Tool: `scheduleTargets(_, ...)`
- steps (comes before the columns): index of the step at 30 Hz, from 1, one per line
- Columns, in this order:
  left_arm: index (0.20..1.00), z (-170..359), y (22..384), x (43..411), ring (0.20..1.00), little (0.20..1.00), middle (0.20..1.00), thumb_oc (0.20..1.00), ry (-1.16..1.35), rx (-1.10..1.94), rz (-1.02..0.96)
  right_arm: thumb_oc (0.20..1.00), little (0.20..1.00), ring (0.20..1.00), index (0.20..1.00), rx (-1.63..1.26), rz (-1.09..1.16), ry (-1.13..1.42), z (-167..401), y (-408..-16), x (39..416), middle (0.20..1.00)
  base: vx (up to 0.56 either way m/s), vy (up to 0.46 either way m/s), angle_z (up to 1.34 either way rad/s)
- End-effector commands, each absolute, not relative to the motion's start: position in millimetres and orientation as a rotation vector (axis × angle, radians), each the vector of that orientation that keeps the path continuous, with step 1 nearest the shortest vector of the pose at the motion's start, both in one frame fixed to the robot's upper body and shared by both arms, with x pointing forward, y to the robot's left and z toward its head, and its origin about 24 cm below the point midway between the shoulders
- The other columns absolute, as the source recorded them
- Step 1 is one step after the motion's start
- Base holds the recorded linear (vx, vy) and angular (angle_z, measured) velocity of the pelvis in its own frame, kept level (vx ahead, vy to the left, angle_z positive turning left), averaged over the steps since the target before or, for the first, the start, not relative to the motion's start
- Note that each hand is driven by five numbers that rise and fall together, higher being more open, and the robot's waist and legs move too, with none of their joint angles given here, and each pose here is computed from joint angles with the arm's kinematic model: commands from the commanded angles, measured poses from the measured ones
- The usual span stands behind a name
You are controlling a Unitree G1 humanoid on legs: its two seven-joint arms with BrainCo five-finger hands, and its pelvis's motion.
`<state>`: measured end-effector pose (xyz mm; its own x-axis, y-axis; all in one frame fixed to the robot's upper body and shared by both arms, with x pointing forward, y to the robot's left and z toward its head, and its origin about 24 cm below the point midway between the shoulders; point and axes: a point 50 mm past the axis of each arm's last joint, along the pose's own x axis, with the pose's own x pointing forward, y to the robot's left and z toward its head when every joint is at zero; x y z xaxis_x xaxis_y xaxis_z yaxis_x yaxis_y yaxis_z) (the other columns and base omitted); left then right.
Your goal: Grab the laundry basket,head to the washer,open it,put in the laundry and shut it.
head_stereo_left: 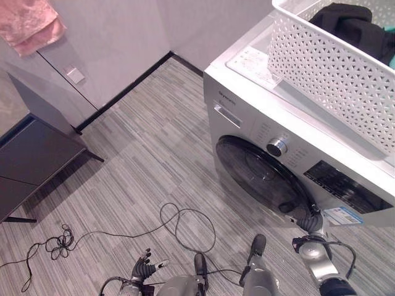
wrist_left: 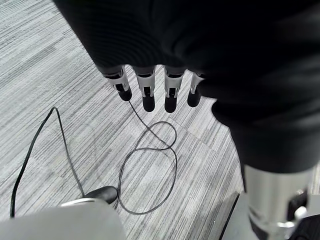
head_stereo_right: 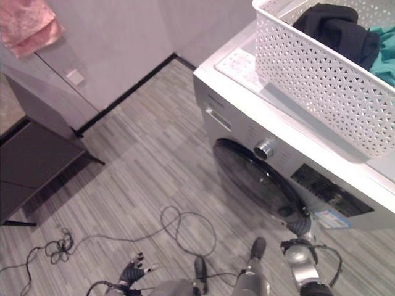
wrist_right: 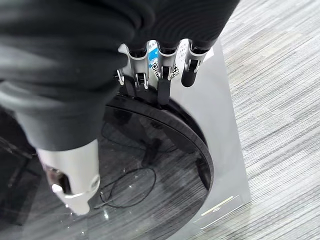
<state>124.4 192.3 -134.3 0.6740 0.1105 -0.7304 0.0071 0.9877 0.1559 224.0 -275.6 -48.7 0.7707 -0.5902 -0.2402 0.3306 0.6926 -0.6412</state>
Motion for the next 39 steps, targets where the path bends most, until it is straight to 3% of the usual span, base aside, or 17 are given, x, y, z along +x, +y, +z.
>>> scheduleTargets(1, 1.0, -124, 199, 146, 1.0, 1.0, 1.0, 1.0, 0.742, 0.181, 0.059, 1.0, 1.0, 1.0, 1.0, -0.468, -0.214, 0.303, -26, -205, 288, 1.0, -0.02, -0.005, 0.07)
scheduleTargets(8, 1.0, -120, 204, 157, 1.0, 1.0, 1.0, 1.0, 0.727, 0.231, 0.0, 1.0, 1.0, 1.0, 1.0, -0.197, 0.197, 0.449, -53, -128, 279, 1.0, -0.02, -0.031, -0.04)
scheduleTargets(13, 1.0, -120, 210, 158, 1.0, 1.0, 1.0, 1.0, 0.745, 0.264, -0.013, 1.0, 1.0, 1.0, 1.0, -0.122, 0.391, 0.524, -60, -98, 271, 1.0, -0.01, -0.046, 0.0)
scheduleTargets(19, 1.0, -119, 212, 162, 1.0, 1.0, 1.0, 1.0, 0.736, 0.287, -0.011, 1.0, 1.0, 1.0, 1.0, -0.098, 0.471, 0.536, -59, -84, 271, 1.0, -0.01, -0.033, 0.03)
scheduleTargets(28, 1.0, -117, 209, 171, 1.0, 1.0, 1.0, 1.0, 0.716, 0.302, -0.033, 1.0, 1.0, 1.0, 1.0, 0.171, 0.491, 0.59, -55, -57, 275, 1.0, -0.01, -0.005, -0.02)
scheduleTargets(36, 1.0, -117, 206, 177, 1.0, 1.0, 1.0, 1.0, 0.716, 0.319, -0.027, 1.0, 1.0, 1.0, 1.0, 0.133, 0.565, 0.548, -39, -24, 283, 1.0, -0.01, -0.025, 0.03)
scheduleTargets(37, 1.0, -117, 206, 177, 1.0, 1.0, 1.0, 1.0, 0.716, 0.319, -0.027, 0.922, 0.922, 0.922, 0.922, 0.133, 0.565, 0.548, -39, -24, 283, 0.922, 0.0, -0.037, -0.67)
scheduleTargets(39, 1.0, -118, 206, 176, 1.0, 1.0, 1.0, 1.0, 0.723, 0.33, -0.03, 0.542, 0.542, 0.542, 0.542, 0.145, 0.577, 0.546, -36, -16, 282, 0.542, 0.0, -0.029, -0.42)
